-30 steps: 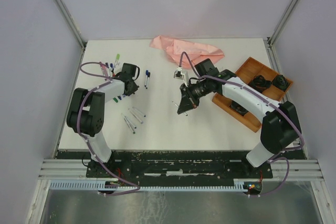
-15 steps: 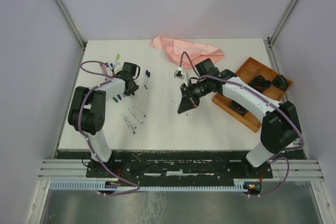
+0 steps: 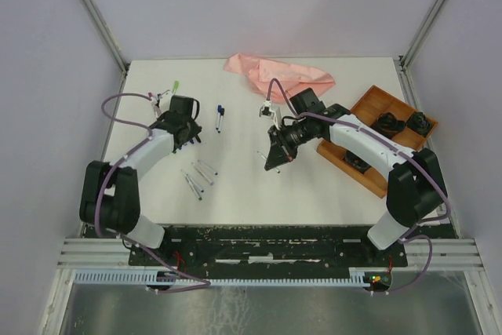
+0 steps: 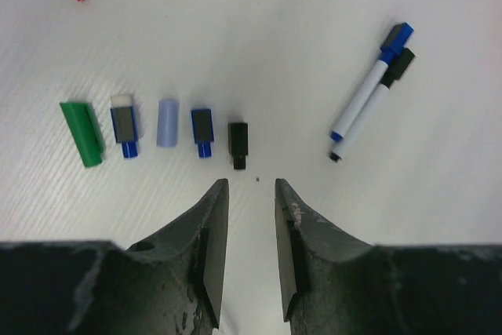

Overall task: Open the pen caps
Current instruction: Place the pen cap at the center of the board, then place the pen at the center of the board.

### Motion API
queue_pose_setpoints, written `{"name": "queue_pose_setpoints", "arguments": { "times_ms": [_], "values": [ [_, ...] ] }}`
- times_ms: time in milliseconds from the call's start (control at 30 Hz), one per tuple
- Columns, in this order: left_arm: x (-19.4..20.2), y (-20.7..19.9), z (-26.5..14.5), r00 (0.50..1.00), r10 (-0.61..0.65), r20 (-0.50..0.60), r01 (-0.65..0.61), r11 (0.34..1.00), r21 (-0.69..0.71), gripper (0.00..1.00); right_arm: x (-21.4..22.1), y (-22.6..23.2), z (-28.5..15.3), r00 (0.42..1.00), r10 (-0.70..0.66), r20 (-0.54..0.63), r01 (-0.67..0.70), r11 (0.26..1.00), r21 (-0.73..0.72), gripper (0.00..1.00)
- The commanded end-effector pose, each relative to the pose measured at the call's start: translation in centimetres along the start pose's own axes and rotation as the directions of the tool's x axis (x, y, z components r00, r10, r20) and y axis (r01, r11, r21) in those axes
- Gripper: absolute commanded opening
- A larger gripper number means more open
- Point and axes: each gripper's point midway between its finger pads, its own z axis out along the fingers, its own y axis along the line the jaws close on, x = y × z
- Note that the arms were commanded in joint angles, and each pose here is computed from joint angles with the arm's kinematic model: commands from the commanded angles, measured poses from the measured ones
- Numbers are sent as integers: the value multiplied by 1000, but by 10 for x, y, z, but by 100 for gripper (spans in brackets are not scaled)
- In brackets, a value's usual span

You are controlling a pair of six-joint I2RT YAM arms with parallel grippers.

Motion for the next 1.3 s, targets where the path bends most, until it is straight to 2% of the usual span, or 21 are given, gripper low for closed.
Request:
{"name": "queue_pose_setpoints", "arguments": {
  "times_ms": [0, 133, 267, 300, 367, 467, 567, 700, 933, 1033, 1267],
  "values": [
    [-14, -10, -50, 998, -13, 68, 0, 983, 182, 37, -13, -9, 4, 999, -27, 24, 26, 999, 34, 5],
    [-12, -23, -98, 997, -25, 79, -7, 922, 387, 38, -12, -19, 14, 1000, -27, 1, 27, 996, 88, 7],
    [-19, -36, -162, 990, -17, 141, -71, 803, 591, 44, -14, -28, 32, 998, -38, -41, 44, 989, 139, 8],
    [-22, -36, -179, 985, -9, 174, -104, 773, 625, 47, -13, -30, 37, 998, -42, -57, 50, 988, 149, 9],
    [-32, -33, -214, 965, -5, 260, -177, 721, 670, 59, -14, -33, 47, 995, -50, -85, 64, 982, 177, 9],
    [-40, -20, -246, 929, 23, 368, -280, 695, 663, 70, -19, -43, 65, 992, -42, -115, 66, 975, 214, 9],
    [-47, 3, -252, 886, 55, 460, -347, 735, 582, 76, -34, -53, 83, 995, -3, -105, 29, 969, 247, 9],
    [-52, 35, -242, 862, 22, 506, -300, 827, 476, 79, -46, -72, 116, 993, 71, -92, -39, 950, 311, 9],
    [-66, 49, -268, 802, -65, 594, -290, 827, 481, 79, -64, -90, 157, 987, 152, -44, -116, 883, 454, 10],
    [-67, 52, -270, 794, -77, 603, -285, 829, 481, 79, -69, -97, 167, 984, 180, -2, -152, 835, 529, 14],
    [-69, 55, -273, 787, -86, 610, -281, 832, 479, 79, -73, -100, 193, 979, 204, 20, -181, 815, 550, 18]
  ]
}}
